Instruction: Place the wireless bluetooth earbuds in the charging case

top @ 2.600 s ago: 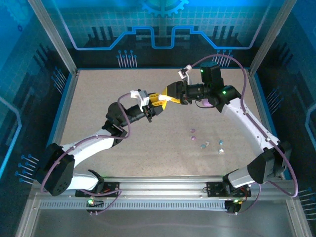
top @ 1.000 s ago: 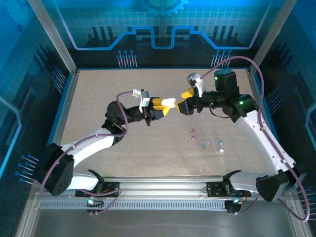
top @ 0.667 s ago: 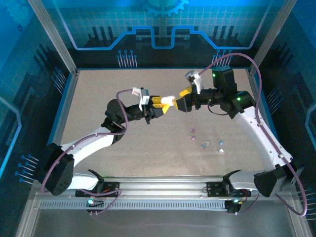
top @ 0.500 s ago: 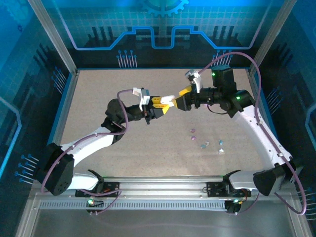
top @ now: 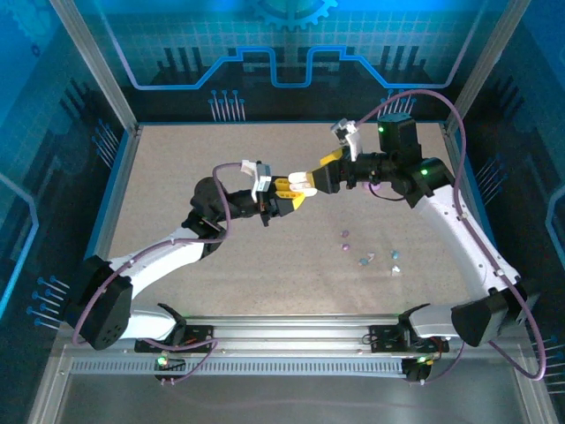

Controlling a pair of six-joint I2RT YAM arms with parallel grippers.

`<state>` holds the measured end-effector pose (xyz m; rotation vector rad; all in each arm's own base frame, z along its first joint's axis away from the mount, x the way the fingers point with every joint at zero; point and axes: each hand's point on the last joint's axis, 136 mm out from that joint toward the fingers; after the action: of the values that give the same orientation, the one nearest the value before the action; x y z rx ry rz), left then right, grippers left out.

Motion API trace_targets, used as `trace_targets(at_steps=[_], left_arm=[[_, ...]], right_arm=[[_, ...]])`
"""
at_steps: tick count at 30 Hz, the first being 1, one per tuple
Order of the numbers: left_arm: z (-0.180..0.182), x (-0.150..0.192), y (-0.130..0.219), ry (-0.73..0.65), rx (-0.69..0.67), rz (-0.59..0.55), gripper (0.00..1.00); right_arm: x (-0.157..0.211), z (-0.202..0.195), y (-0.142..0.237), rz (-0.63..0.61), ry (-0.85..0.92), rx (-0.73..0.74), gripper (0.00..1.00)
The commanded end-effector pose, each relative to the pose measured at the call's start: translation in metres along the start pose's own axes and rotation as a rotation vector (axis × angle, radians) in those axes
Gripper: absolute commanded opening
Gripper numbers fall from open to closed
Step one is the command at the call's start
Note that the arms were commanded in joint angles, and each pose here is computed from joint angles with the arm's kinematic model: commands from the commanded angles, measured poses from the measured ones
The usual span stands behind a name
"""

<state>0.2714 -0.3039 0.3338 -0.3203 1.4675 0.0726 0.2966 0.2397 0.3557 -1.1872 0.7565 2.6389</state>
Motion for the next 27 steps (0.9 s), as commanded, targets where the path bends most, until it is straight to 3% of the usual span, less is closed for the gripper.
trace_targets(at_steps=[1, 4, 6, 10, 12, 15, 21, 27], left_arm=[[0.009, 0.004, 0.006, -0.069, -0.082, 0.002, 0.21], [0.013, 0.008, 0.012, -0.088, -0.135, 0.004, 0.21], [0.014, 0.008, 0.015, -0.102, -0.157, 0.0, 0.21], [0.013, 0.008, 0.021, -0.116, -0.179, 0.001, 0.21], [0.011, 0.008, 0.024, -0.116, -0.184, 0.0, 0.21], [0.009, 0.008, 0.027, -0.121, -0.187, 0.003, 0.21], [0.005, 0.01, 0.03, -0.118, -0.181, 0.005, 0.21], [0.001, 0.01, 0.033, -0.121, -0.179, 0.005, 0.21]], right_arm=[[-0.025, 0.018, 0.033, -0.129, 0.026, 0.045, 0.88], [-0.03, -0.01, 0.064, -0.256, -0.091, 0.261, 1.0], [-0.017, -0.042, 0.09, -0.319, -0.215, 0.451, 1.0], [0.044, -0.114, 0.124, -0.327, -0.572, 0.687, 1.0], [0.097, -0.149, 0.133, -0.278, -0.853, 0.775, 0.92], [0.168, -0.173, 0.136, -0.159, -1.103, 0.889, 0.78], [0.251, -0.193, 0.119, 0.009, -1.232, 0.96, 0.74], [0.288, -0.211, 0.125, 0.025, -1.283, 1.073, 0.73]])
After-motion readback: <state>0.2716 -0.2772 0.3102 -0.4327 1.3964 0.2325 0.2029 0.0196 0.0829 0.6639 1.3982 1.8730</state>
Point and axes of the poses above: each hand's point on the last joint's axis, 136 mm out from that joint toward the fingers, its own y axis back along the fingers, its own z axis along the line the jaws close on, x = y × z, and after that the axes turned 11 degrees about -y, right-handed
